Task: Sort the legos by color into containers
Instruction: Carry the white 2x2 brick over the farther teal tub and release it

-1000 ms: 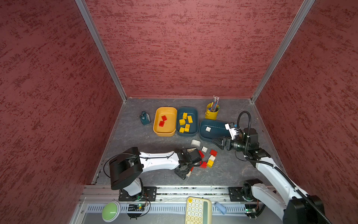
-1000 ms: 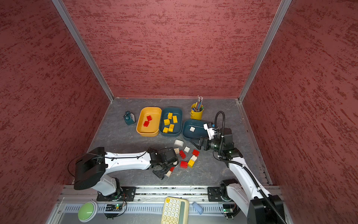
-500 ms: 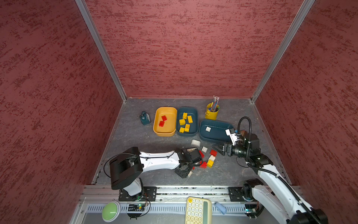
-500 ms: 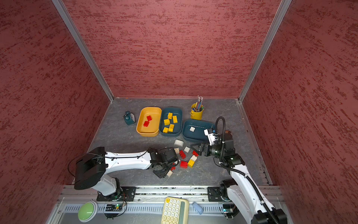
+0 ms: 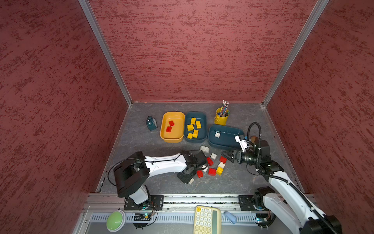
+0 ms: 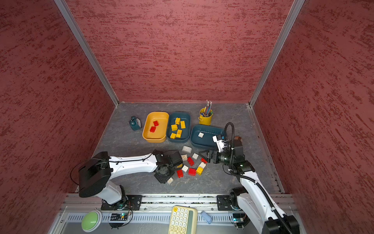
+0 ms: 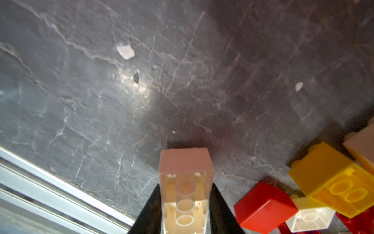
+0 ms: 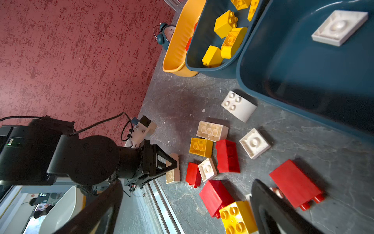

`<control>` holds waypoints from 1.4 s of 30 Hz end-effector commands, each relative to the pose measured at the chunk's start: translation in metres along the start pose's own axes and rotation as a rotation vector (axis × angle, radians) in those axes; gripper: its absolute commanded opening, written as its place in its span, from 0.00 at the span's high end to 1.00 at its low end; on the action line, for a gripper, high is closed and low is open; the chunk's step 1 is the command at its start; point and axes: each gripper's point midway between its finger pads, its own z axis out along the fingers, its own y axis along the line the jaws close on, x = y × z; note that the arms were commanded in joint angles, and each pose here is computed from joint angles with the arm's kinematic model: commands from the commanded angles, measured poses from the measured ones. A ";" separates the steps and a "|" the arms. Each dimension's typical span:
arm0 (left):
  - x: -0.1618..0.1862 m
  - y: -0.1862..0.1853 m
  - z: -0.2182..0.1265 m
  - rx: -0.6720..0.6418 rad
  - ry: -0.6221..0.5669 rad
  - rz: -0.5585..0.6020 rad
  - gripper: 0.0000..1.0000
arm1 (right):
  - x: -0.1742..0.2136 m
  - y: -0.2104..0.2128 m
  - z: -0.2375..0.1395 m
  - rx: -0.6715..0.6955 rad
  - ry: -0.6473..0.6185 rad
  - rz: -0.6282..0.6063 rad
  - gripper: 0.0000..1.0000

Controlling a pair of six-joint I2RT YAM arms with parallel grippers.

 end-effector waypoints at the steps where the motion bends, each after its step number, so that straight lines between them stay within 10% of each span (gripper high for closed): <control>1: -0.005 0.004 0.005 -0.044 -0.017 0.055 0.60 | 0.000 0.006 0.001 -0.032 -0.001 -0.021 0.01; 8: 0.004 0.004 0.014 -0.054 0.006 0.066 0.52 | 0.001 0.005 0.001 -0.029 0.002 -0.020 0.01; 21: -0.019 -0.018 -0.030 0.022 -0.070 0.185 0.67 | -0.008 0.009 0.002 -0.038 -0.008 -0.034 0.01; 32: -0.049 -0.147 -0.122 0.313 -0.165 0.590 0.67 | -0.064 0.002 -0.006 0.159 -0.111 -0.142 0.01; 42: -0.048 -0.260 -0.130 0.468 -0.175 0.866 0.68 | -0.095 -0.015 -0.015 0.277 -0.187 -0.149 0.01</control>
